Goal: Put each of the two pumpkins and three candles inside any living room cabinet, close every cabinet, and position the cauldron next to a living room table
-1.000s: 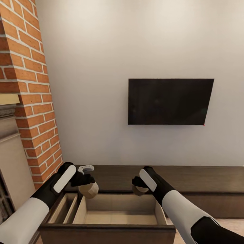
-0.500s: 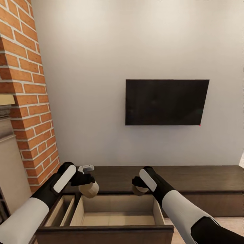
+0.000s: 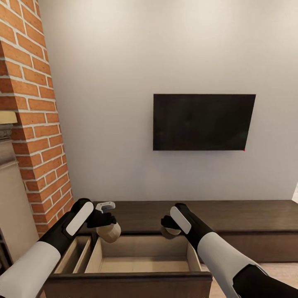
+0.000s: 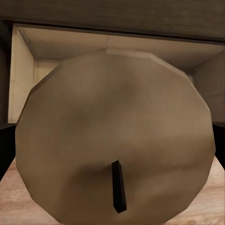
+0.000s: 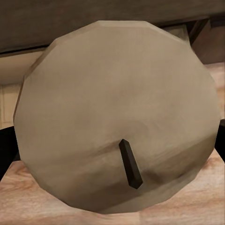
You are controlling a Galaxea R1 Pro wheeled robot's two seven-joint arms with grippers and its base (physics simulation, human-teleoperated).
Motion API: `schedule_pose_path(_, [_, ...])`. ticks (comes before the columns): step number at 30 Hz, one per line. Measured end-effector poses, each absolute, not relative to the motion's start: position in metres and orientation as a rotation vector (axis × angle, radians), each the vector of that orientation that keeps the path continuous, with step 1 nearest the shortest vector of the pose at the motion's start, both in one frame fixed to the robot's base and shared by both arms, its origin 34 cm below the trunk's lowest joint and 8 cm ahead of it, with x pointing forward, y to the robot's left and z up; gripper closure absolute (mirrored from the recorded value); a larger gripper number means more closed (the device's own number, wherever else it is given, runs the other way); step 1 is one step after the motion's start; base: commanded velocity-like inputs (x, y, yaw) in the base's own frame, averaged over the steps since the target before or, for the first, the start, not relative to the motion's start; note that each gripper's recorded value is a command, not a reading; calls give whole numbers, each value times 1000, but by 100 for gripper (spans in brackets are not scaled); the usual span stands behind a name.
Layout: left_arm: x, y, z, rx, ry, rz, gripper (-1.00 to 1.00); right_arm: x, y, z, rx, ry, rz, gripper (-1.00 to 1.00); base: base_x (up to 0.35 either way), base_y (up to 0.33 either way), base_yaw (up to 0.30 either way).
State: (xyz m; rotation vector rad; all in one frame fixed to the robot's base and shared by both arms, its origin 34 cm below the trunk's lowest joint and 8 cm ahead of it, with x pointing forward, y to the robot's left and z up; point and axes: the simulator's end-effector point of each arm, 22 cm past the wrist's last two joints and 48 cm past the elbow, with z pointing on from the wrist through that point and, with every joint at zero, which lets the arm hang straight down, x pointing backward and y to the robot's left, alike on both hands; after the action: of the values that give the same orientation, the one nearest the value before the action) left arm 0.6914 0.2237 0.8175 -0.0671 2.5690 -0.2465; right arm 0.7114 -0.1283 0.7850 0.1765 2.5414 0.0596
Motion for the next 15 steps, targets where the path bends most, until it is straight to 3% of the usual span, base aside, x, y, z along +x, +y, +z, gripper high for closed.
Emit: schedule_pose_path(15, [688, 222, 789, -65, 2570, -243, 100, 709, -128, 757, 176, 2541, 60, 100, 0, 0, 0])
